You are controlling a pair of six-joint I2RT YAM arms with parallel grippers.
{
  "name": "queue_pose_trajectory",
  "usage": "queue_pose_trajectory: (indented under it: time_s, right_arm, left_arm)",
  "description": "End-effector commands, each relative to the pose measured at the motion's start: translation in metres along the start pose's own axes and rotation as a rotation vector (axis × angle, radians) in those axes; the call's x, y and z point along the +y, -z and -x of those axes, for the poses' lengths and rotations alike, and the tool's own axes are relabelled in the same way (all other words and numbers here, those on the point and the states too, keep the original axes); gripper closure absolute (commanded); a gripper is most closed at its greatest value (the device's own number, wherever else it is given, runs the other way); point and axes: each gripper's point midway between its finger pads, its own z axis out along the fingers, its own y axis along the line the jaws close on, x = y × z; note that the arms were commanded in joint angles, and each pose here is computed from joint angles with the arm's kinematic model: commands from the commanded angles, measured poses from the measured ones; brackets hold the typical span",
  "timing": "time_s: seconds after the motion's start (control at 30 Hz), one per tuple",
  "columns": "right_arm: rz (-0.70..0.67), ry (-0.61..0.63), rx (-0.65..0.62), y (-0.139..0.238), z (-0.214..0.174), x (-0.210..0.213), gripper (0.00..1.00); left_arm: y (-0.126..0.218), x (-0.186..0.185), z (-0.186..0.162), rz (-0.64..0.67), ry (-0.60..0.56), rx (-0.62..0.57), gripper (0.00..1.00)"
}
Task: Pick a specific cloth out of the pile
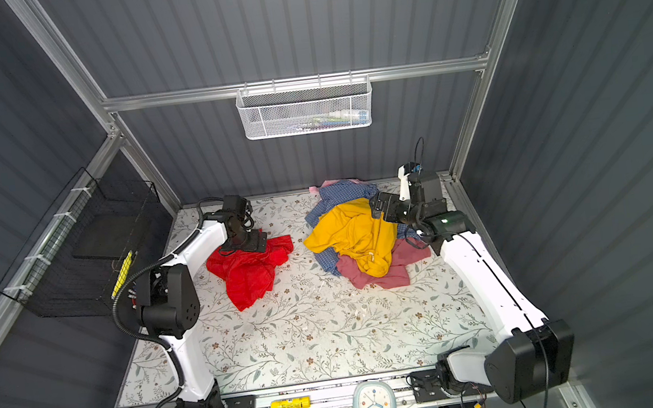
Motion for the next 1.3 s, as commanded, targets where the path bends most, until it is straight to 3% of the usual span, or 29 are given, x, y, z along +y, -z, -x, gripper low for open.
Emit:
queue_pose_trajectory:
  time_s: [0.0, 0.2, 0.4, 0.7, 0.87, 1.13, 1.2, 1.27]
  right_arm:
    - [0.007, 0.019, 0.006, 0.000, 0.003, 0.003, 0.01]
    - [0.009, 0.019, 0.028, -0.003, -0.001, 0.002, 0.01]
    - [0.000, 0.021, 0.053, -0.008, -0.006, -0.001, 0.01]
    - [-0.009, 0.021, 0.082, -0.010, -0.007, -0.001, 0.01]
    - [-0.023, 0.028, 0.080, -0.007, -0.007, -0.003, 0.01]
    - [-0.033, 0.038, 0.087, -0.008, -0.009, -0.005, 0.01]
    - [-0.039, 0.040, 0.087, -0.008, -0.009, -0.007, 0.01]
    - [-0.039, 0.040, 0.085, -0.007, -0.008, -0.007, 0.01]
  left_arm:
    - [0.035, 0.001, 0.012, -0.020, -0.001, -0.073, 0.00]
    - [0.034, -0.020, -0.024, -0.134, -0.041, 0.043, 0.00]
    - [0.033, -0.042, -0.051, -0.212, -0.064, 0.077, 0.00]
    - [-0.014, -0.048, -0.065, -0.171, -0.099, 0.169, 0.00]
    - [-0.050, -0.026, -0.083, 0.004, -0.136, 0.280, 0.00]
    - [-0.076, -0.013, -0.108, 0.090, -0.150, 0.354, 0.03]
    - [-0.080, -0.009, -0.112, 0.113, -0.151, 0.375, 0.08]
    - [-0.084, -0.012, -0.114, 0.099, -0.146, 0.377, 0.22]
